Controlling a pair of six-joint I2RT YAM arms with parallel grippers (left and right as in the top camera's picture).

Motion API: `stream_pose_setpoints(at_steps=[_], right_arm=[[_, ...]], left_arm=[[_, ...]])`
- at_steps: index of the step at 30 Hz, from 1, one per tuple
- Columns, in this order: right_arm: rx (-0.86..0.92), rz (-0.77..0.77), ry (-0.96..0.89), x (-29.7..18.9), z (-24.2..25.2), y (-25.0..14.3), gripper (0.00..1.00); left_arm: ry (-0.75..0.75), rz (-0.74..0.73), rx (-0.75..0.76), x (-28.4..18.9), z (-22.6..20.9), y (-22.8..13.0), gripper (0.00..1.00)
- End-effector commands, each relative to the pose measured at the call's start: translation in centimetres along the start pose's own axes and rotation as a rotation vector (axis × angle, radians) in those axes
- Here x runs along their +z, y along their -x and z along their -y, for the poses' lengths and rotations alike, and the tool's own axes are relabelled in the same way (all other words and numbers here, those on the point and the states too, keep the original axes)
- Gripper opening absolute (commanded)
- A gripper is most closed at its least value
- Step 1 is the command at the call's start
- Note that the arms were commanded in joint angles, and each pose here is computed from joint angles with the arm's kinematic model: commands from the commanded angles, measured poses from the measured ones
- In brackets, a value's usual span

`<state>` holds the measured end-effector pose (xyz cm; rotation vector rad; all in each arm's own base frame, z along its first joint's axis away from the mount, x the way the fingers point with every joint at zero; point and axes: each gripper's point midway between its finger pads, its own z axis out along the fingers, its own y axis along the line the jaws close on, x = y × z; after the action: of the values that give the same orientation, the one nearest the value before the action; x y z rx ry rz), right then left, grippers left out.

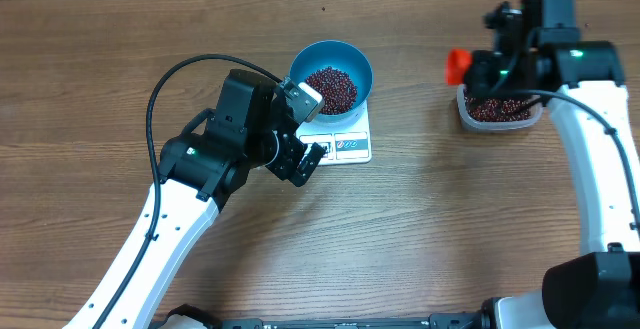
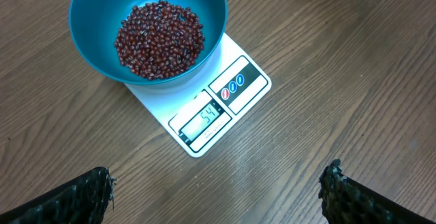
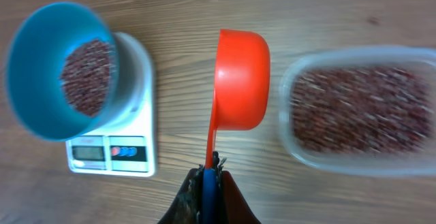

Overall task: Scoop item into bowl and weigh 150g on scale
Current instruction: 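Return the empty scoop to the bean tub, then dip the scoop into the beans and fill it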

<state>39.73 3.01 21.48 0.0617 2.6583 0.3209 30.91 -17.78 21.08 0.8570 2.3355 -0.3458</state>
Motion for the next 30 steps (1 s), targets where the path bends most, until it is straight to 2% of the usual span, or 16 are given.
stream_pose_setpoints(at_steps=[1, 8, 17, 30], right_arm=[[0.035, 0.064, -0.034, -2.6, 2.9, 1.1, 0.04], [0.082, -0.028, -0.13, -1.7, 8.0, -0.7, 0.04], [0.086, -0.162, -0.159, 2.6, 10.6, -2.2, 0.04], [0.104, -0.171, -0.235, 4.8, 12.7, -1.8, 0.04]], left_arm=[[0.005, 0.034, -0.006, -0.9, 0.1, 1.0, 1.0], [0.005, 0.034, -0.006, -0.9, 0.1, 1.0, 0.99], [0.005, 0.034, -0.006, -0.9, 0.1, 1.0, 1.0], [0.004, 0.034, -0.006, -0.9, 0.1, 1.0, 1.0]])
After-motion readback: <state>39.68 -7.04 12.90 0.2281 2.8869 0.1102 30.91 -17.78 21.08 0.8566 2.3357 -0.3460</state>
